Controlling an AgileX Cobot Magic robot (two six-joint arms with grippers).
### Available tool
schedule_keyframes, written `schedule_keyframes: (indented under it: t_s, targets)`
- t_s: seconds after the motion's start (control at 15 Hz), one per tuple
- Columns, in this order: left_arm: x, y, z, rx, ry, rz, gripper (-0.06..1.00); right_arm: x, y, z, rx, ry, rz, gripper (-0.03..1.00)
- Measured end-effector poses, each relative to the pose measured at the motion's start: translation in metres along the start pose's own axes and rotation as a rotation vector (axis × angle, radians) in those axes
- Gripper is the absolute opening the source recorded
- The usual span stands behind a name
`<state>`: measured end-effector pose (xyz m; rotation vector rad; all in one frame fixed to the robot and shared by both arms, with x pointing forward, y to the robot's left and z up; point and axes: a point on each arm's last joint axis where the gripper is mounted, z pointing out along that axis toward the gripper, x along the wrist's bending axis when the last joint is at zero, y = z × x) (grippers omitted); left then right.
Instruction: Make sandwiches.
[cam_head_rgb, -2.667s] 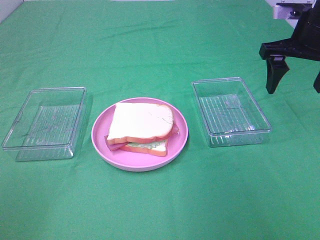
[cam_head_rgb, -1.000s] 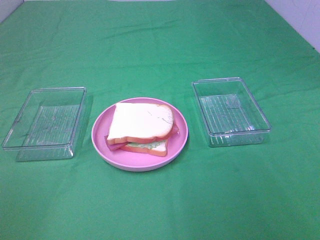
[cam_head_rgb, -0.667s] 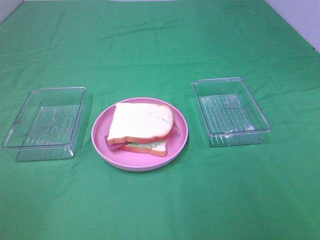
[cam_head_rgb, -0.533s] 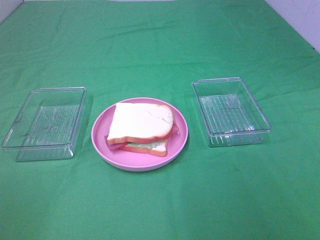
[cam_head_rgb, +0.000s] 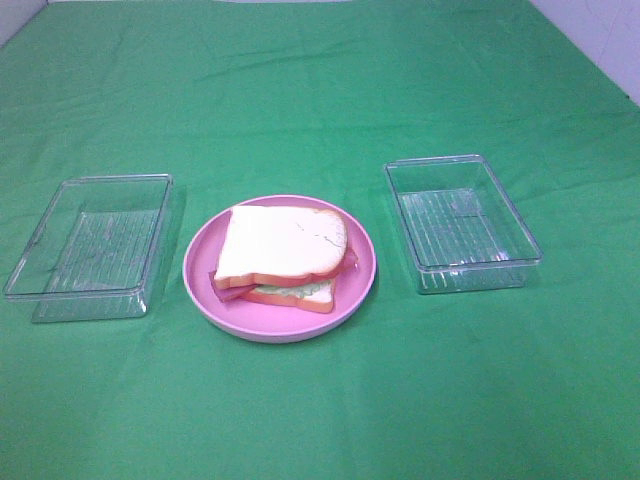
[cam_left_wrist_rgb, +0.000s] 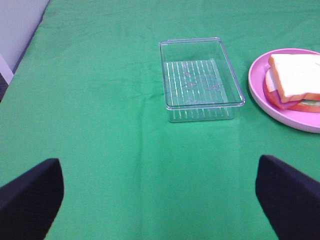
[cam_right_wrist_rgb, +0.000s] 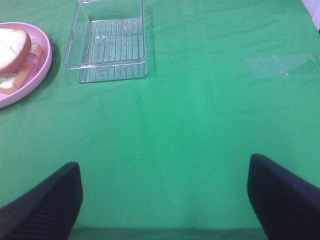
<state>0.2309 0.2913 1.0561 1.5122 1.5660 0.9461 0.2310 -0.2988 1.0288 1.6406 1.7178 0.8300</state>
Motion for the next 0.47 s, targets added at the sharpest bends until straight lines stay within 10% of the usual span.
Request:
schedule_keyframes:
  t_s: [0.47]
  targets:
    - [0.0000, 0.0000, 0.0000, 0.000, 0.000, 0.000, 0.97, 0.0000, 0.0000, 0.0000, 0.000, 0.000, 0.000, 0.86]
